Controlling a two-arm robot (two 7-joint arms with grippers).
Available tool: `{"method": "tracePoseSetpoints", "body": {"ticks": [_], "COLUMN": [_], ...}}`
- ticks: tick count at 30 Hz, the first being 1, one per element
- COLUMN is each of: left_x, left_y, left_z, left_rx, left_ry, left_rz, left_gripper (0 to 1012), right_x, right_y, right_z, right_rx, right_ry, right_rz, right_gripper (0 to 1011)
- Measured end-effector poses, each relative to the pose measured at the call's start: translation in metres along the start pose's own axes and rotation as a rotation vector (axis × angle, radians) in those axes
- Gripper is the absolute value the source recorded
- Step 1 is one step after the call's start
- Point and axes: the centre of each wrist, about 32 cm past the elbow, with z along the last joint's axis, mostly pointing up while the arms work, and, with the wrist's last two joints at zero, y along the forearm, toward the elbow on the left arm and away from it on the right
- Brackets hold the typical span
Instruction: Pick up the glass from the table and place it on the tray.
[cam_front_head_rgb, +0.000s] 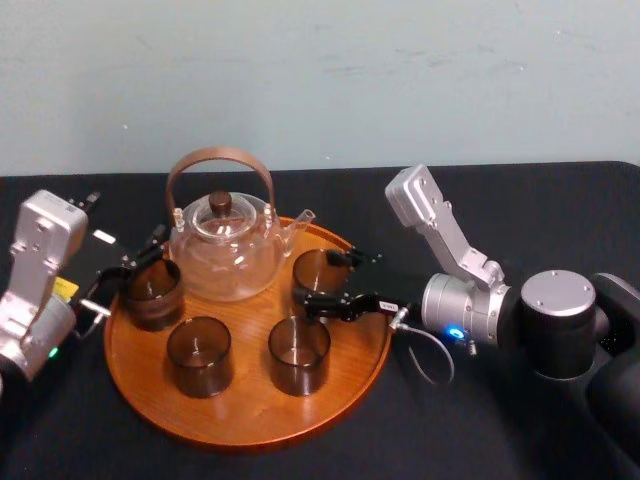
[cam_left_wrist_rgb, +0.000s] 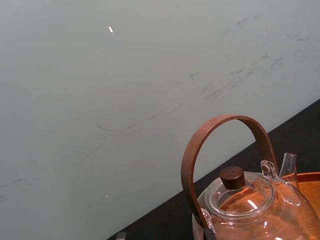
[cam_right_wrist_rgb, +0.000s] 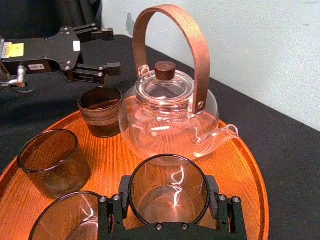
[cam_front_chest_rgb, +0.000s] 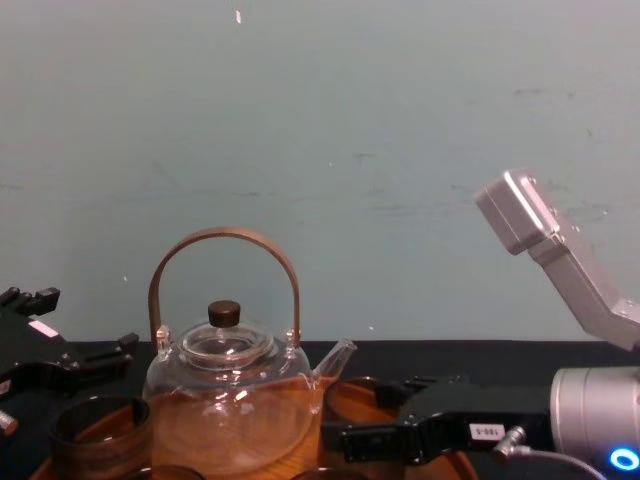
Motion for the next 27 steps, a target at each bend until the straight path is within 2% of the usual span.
{"method": "tracePoseSetpoints", "body": {"ticks": [18,27], "left_x": [0.0,0.0], "left_y": [0.0,0.0], "left_z": [0.0,0.0], "left_rx": [0.0,0.0], "left_ry": [0.0,0.0], "left_rz": [0.0,0.0], "left_gripper": [1001,1001], "right_x": [0.0095,0.0129], "right_y": [0.005,0.008], "right_z": [0.0,-0.004], "right_rx": [0.002,-0.012], "right_ry": [-0.001,0.001], "right_rz": [-0.037,-0.048], "right_gripper": [905,905]}}
